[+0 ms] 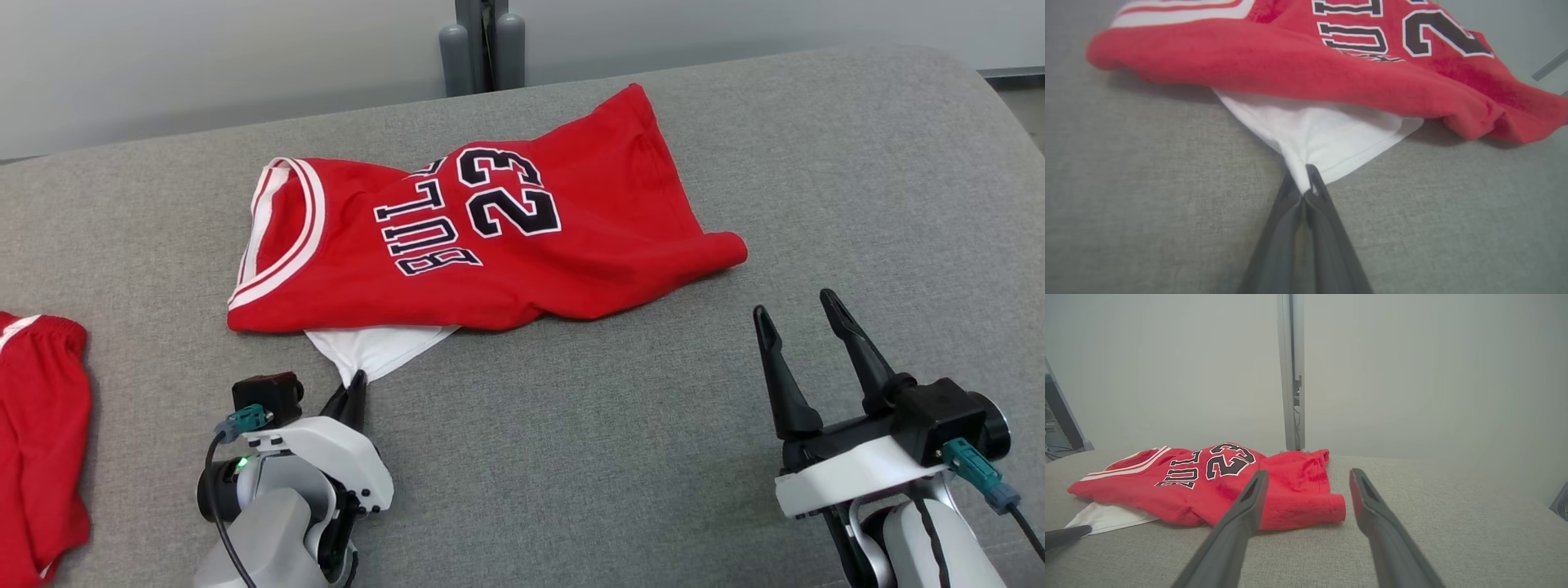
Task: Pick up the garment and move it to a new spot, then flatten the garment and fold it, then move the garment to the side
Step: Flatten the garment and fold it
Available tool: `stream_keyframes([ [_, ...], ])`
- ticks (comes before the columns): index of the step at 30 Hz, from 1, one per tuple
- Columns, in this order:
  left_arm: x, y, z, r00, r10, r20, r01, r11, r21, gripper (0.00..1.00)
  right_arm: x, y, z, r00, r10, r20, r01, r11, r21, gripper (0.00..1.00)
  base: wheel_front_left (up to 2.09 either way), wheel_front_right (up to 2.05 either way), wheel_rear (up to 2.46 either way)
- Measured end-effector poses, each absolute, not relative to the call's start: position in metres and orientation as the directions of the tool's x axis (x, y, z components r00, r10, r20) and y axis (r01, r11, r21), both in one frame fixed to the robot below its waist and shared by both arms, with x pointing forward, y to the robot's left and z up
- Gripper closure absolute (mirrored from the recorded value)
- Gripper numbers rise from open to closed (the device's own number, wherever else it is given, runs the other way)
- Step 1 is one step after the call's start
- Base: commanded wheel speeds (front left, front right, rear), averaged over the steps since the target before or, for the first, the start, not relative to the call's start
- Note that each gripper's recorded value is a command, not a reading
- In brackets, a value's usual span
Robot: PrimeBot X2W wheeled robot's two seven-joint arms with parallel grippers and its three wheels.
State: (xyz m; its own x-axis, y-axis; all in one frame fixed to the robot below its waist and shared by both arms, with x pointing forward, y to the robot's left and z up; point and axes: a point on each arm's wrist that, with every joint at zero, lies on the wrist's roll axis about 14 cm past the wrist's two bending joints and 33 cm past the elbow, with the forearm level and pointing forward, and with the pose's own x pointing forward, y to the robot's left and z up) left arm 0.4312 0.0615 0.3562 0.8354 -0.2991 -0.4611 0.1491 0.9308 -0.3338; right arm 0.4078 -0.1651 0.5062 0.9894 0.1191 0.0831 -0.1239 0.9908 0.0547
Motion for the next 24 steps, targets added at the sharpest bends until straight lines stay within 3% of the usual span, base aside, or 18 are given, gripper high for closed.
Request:
stream_keyframes([
  [4, 0.439, 0.072, 0.367, 0.868, -0.255, -0.426, 0.108, 0.935, -0.339, 1.00, 0.409, -0.167, 0.503, 0.991, 0.113, 0.073, -0.117, 0.992, 0.056, 0.00, 0.00, 0.00, 0.00],
  [8, 0.466, 0.082, 0.421, 0.942, -0.232, -0.242, 0.138, 0.927, -0.349, 1.00, 0.411, -0.165, 0.503, 0.990, 0.119, 0.074, -0.123, 0.991, 0.052, 0.00, 0.00, 0.00, 0.00],
  [12, 0.463, 0.099, 0.455, 0.974, -0.199, -0.109, 0.152, 0.930, -0.334, 1.00, 0.413, -0.158, 0.502, 0.988, 0.139, 0.073, -0.143, 0.988, 0.052, 0.00, 0.00, 0.00, 0.00],
  [18, 0.459, 0.132, 0.499, 0.995, -0.095, 0.042, 0.103, 0.944, -0.312, 1.00, 0.414, -0.154, 0.503, 0.986, 0.148, 0.071, -0.151, 0.988, 0.042, 0.00, 0.00, 0.00, 0.00],
  [24, 0.451, 0.155, 0.515, 0.995, -0.021, 0.093, 0.049, 0.949, -0.310, 1.00, 0.413, -0.154, 0.499, 0.987, 0.150, 0.058, -0.152, 0.988, 0.037, 0.00, 0.00, 0.00, 0.00],
])
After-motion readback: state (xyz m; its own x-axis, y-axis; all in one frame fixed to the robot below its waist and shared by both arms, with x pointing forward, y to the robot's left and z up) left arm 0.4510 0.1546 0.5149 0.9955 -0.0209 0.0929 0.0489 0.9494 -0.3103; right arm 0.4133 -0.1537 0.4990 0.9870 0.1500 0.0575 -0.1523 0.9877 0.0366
